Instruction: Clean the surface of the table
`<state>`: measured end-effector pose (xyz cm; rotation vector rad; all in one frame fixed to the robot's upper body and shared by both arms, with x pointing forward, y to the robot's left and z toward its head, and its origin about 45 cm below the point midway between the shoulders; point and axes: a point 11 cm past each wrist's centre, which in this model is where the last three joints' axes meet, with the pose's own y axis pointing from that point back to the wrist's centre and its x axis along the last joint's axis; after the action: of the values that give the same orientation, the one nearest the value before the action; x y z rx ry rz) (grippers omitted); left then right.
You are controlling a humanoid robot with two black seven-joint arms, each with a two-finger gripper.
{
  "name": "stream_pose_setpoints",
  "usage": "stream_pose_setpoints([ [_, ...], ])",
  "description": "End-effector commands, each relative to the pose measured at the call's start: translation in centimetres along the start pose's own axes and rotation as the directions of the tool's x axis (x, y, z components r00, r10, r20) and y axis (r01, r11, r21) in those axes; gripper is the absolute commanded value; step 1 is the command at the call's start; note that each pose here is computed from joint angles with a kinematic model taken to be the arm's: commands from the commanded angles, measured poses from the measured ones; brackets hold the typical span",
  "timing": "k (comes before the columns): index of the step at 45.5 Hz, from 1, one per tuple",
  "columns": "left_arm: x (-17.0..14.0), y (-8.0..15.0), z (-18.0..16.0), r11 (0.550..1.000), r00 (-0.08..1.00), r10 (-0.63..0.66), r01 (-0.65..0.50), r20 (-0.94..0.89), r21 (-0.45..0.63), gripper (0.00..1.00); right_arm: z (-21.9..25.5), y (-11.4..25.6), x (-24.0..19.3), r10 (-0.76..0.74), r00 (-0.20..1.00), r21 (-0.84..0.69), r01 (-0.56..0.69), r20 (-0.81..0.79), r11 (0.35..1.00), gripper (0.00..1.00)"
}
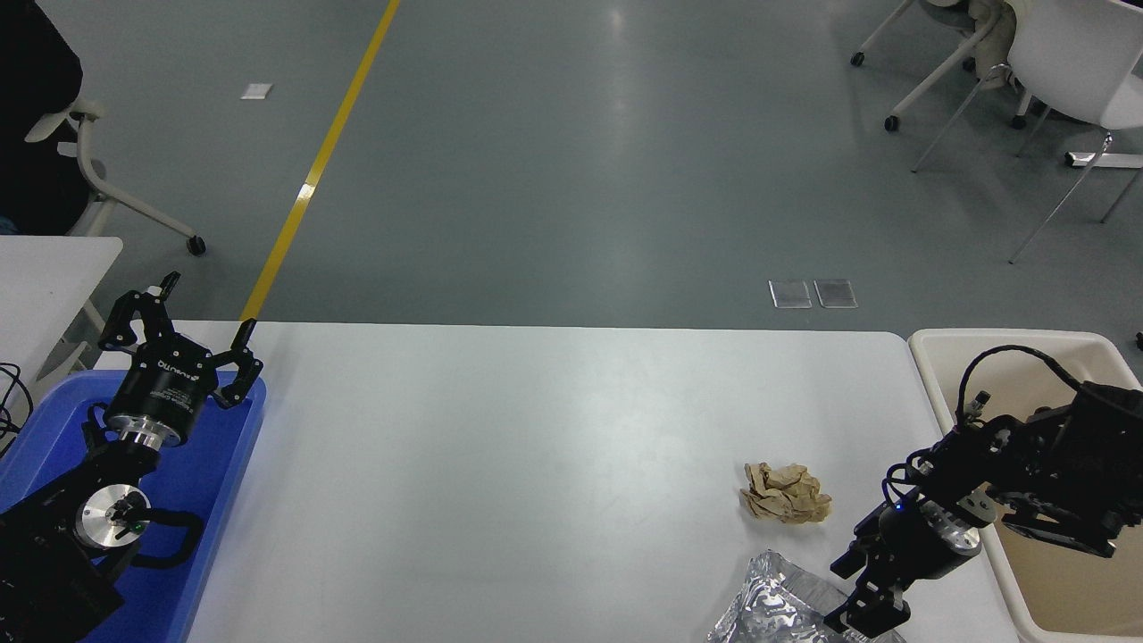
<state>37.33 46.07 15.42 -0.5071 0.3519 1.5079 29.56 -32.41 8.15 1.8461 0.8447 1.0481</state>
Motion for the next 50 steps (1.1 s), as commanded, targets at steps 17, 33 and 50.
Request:
stream_pose_setpoints([
  [17,0.0,0.0,0.0,1.000,1.000,0.001,-0.001,0.001,0.000,1.00,0.2,0.5,-2.0,-0.074,0.997,-0.009,0.074,-0.005,0.997,0.23],
  [33,0.0,0.0,0.0,1.000,1.000,0.000,0.000,0.000,0.000,1.00,0.7,0.9,-2.2,-0.088,0.996,-0.028,0.087,-0.010,0.996,0.05],
  [50,0.0,0.0,0.0,1.000,1.000,0.000,0.000,0.000,0.000,1.00,1.1,1.2,-2.0,-0.086,0.996,-0.040,0.085,-0.014,0.996,0.00],
])
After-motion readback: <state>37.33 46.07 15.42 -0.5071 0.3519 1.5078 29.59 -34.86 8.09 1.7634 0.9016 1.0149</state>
